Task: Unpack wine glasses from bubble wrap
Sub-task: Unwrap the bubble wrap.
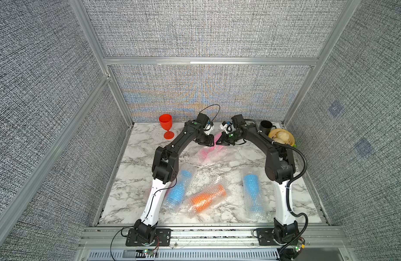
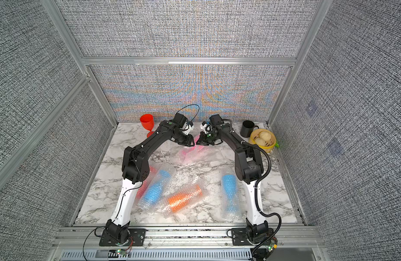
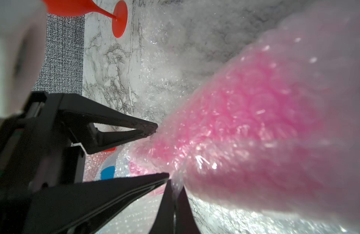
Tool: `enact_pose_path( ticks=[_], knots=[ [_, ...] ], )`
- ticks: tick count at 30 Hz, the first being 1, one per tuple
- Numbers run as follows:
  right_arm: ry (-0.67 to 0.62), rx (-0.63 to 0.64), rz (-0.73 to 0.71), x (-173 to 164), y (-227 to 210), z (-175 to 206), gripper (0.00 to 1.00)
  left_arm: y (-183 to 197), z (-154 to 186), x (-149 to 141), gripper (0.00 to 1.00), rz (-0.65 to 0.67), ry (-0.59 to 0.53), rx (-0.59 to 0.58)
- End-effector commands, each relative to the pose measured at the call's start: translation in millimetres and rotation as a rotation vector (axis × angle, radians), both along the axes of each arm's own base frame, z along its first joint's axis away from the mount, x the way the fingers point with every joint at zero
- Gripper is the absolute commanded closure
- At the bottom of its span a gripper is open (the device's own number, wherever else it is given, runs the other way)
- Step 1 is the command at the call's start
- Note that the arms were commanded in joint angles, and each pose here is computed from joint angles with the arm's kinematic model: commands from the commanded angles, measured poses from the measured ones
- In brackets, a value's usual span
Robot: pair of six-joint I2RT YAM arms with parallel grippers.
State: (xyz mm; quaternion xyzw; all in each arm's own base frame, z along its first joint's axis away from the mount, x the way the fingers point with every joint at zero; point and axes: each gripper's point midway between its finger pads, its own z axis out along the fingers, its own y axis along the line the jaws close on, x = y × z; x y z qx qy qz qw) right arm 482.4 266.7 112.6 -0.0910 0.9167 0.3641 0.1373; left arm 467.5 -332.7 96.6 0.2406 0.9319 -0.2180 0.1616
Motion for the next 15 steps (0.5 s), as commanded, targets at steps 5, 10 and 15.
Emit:
enact_pose_path(
  ticks=[5,10,15],
  knots=[
    [0.022,0.025,0.024,-0.7,6.4,-4.9,1.0,3.2,-10.3,4.2,0.56,-0.021,-0.028,0.044],
    [0.014,0.01,0.016,1.5,4.5,-4.7,1.0,-5.7,-4.9,1.8,0.89,-0.011,-0.02,-0.027],
    [0.014,-0.075,-0.019,4.0,-7.7,-7.9,1.0,-5.0,9.6,1.9,1.0,0.034,-0.016,-0.108]
  ],
)
